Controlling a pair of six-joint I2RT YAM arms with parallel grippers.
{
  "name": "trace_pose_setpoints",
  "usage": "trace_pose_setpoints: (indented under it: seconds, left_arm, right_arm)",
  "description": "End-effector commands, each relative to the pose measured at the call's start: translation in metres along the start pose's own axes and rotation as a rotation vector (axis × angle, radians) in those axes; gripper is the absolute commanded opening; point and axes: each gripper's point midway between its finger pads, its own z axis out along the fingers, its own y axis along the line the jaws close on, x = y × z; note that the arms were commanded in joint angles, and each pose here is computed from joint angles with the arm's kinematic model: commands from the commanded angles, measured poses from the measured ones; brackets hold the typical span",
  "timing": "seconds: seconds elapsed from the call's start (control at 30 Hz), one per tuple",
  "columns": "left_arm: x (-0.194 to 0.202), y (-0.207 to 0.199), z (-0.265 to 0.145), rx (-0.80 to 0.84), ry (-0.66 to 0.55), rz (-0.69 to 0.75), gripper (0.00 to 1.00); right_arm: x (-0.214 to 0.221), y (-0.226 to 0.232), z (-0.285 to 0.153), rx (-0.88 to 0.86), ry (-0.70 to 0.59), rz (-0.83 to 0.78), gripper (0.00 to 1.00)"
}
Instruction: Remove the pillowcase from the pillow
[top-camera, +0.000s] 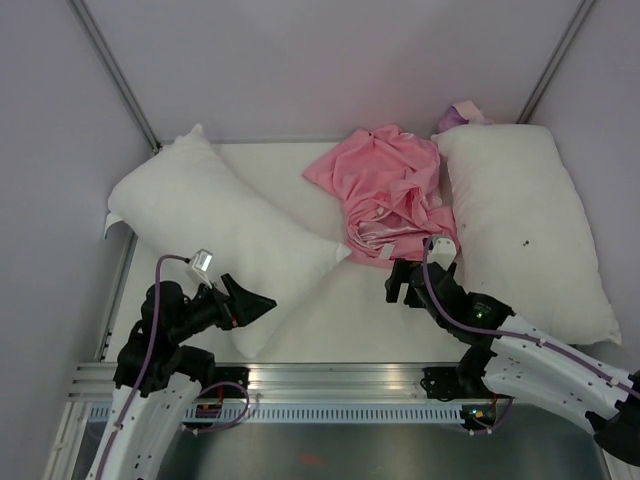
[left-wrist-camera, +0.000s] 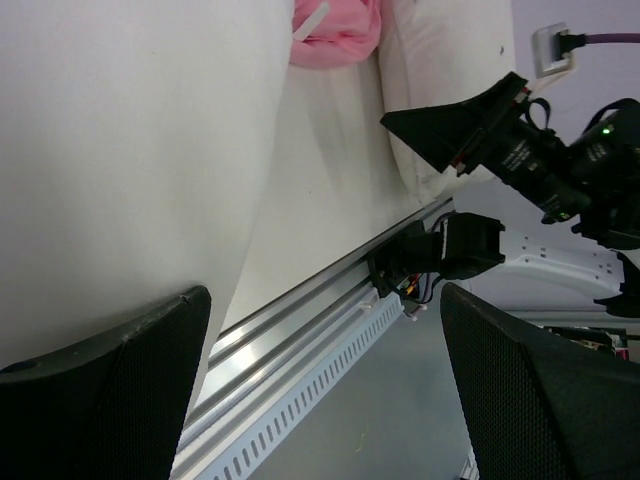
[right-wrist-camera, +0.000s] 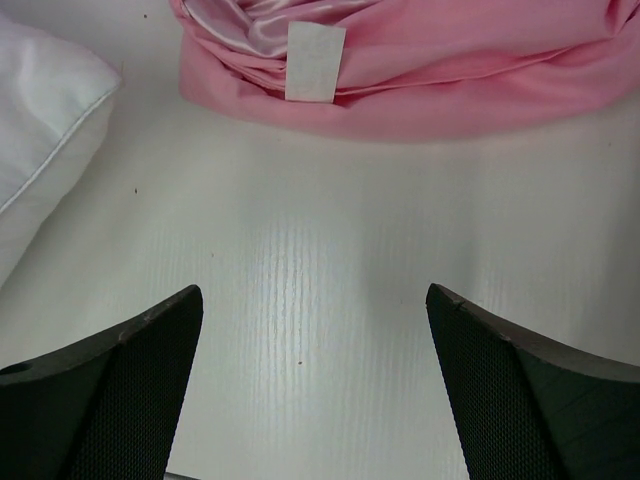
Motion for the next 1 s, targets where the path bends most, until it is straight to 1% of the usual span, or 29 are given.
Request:
trace_pose_setpoints:
  seconds: [0.0, 0.23, 0.3, 0.4, 0.53, 0.67, 0.8, 0.83, 0.9, 0.97]
  left_arm:
    - [-0.006, -0.030, -0.011, 0.118, -0.038, -0.007, 1.00]
    - [-0.001, -0.037, -0.022, 0.158, -0.055, -0.017, 1.00]
    - [0.002, -0.037, -0.019, 0.178, -0.044, -0.022, 1.00]
    - [0.012, -0.043, -0.019, 0.252, -0.006, -0.037, 1.00]
    - [0.021, -0.052, -0.024, 0.376, -0.013, -0.007, 1.00]
    - [0.027, -0.050, -0.023, 0.392, 0.014, 0.022, 1.00]
    - [0.029, -0.057, -0.024, 0.447, 0.028, 0.053, 1.00]
    - [0.028, -0.064, -0.027, 0.488, 0.030, 0.065, 1.00]
    - [0.030, -0.065, -0.025, 0.514, 0.049, 0.044, 1.00]
    - [0.029, -0.067, -0.024, 0.546, 0.043, 0.053, 1.00]
  right_arm:
    - [0.006, 0.015, 0.006, -0.064, 0.007, 0.072, 0.98]
    - [0.018, 0.004, 0.014, -0.030, 0.003, 0.087, 0.98]
    - [0.017, 0.008, 0.013, -0.056, -0.002, 0.107, 0.98]
    - [0.021, 0.012, 0.013, -0.094, -0.001, 0.143, 0.98]
    - [0.032, 0.017, 0.010, -0.161, 0.010, 0.192, 0.98]
    - [0.038, 0.020, 0.005, -0.253, -0.015, 0.266, 0.98]
    - [0.038, 0.016, 0.000, -0.277, -0.044, 0.314, 0.98]
    - [0.041, 0.010, 0.001, -0.256, -0.046, 0.317, 0.98]
    - [0.039, 0.006, -0.001, -0.252, -0.063, 0.340, 0.98]
    - [0.040, 0.002, -0.002, -0.242, -0.067, 0.348, 0.98]
